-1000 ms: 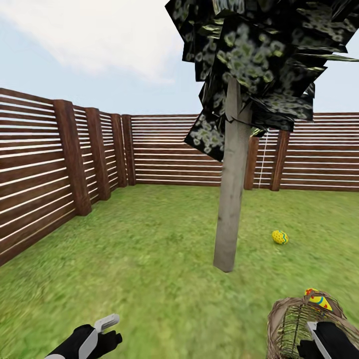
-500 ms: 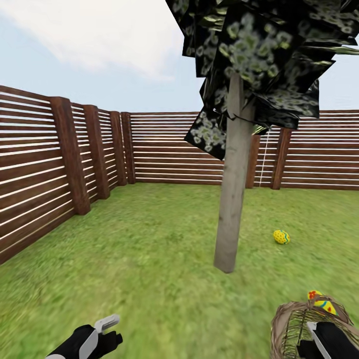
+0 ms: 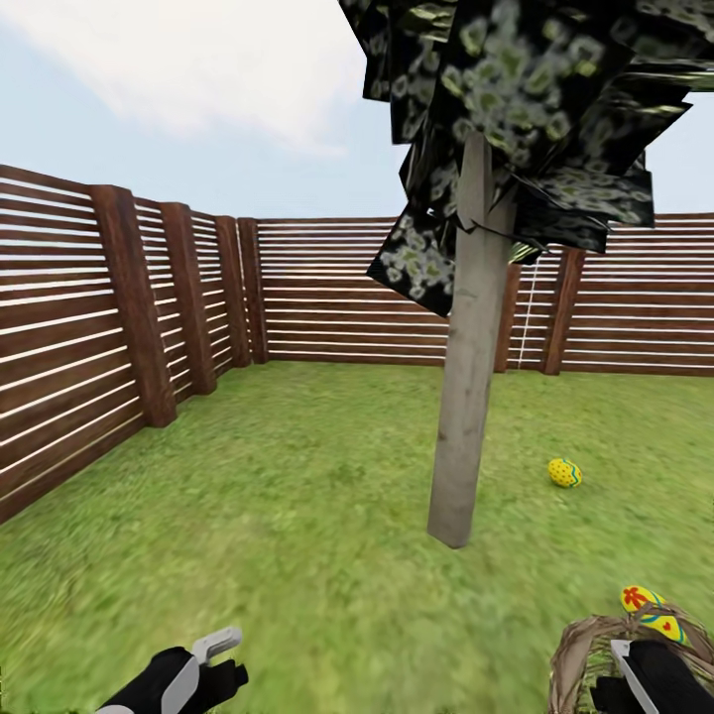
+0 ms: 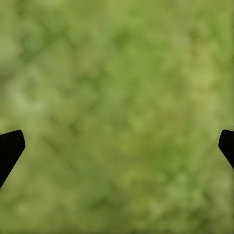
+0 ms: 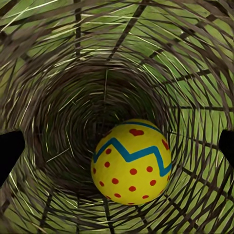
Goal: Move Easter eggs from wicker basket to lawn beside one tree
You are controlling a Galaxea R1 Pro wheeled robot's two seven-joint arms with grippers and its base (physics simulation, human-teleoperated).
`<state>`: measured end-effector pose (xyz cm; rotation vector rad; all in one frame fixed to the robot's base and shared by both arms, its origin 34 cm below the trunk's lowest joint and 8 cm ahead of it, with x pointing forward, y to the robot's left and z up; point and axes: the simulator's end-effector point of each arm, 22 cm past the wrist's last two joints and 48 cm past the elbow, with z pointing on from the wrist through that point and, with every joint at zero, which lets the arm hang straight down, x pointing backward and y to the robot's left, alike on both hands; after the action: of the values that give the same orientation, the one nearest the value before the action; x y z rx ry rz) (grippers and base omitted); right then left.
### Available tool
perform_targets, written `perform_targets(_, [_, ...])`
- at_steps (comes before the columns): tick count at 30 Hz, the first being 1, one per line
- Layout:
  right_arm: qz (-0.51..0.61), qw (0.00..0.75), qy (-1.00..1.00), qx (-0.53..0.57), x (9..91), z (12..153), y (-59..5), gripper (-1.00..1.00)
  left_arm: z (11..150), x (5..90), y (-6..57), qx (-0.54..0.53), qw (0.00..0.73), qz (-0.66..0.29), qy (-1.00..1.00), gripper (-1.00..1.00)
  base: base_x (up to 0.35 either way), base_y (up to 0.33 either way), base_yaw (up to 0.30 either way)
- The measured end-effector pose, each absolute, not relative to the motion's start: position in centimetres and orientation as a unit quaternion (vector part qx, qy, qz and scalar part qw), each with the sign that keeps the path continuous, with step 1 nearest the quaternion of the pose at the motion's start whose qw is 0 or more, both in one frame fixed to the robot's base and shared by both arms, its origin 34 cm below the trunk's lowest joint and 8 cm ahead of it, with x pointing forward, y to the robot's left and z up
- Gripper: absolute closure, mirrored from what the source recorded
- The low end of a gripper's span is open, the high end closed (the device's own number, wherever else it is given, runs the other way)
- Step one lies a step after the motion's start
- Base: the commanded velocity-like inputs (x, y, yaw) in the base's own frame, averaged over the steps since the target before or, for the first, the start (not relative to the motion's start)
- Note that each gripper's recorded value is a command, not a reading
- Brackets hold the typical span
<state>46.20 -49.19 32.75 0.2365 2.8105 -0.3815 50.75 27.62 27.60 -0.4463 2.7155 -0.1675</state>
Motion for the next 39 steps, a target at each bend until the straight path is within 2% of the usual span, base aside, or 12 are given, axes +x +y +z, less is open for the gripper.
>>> perform_targets(11, [-0.141,0.131,0.974,0.122,44.7,32.1,-52.6,-1.00,25.5,49.6,27.6,-0.160,0.168,-0.056,0.971,-1.00,0.000,0.000,0.000])
perform_targets(34, [-0.147,0.086,0.978,0.117,42.8,28.5,-52.7,-1.00,21.5,47.1,27.6,-0.163,0.123,-0.049,0.978,-1.00,0.000,0.000,0.000])
perform_targets(37, [-0.147,0.080,0.979,0.116,42.6,28.1,-52.7,-1.00,21.5,47.5,28.0,-0.165,0.127,-0.047,0.977,-1.00,0.000,0.000,0.000])
perform_targets(39, [-0.147,0.076,0.979,0.115,42.4,27.7,-52.6,-1.00,22.5,49.7,29.5,-0.167,0.156,-0.038,0.973,-1.00,0.000,0.000,0.000])
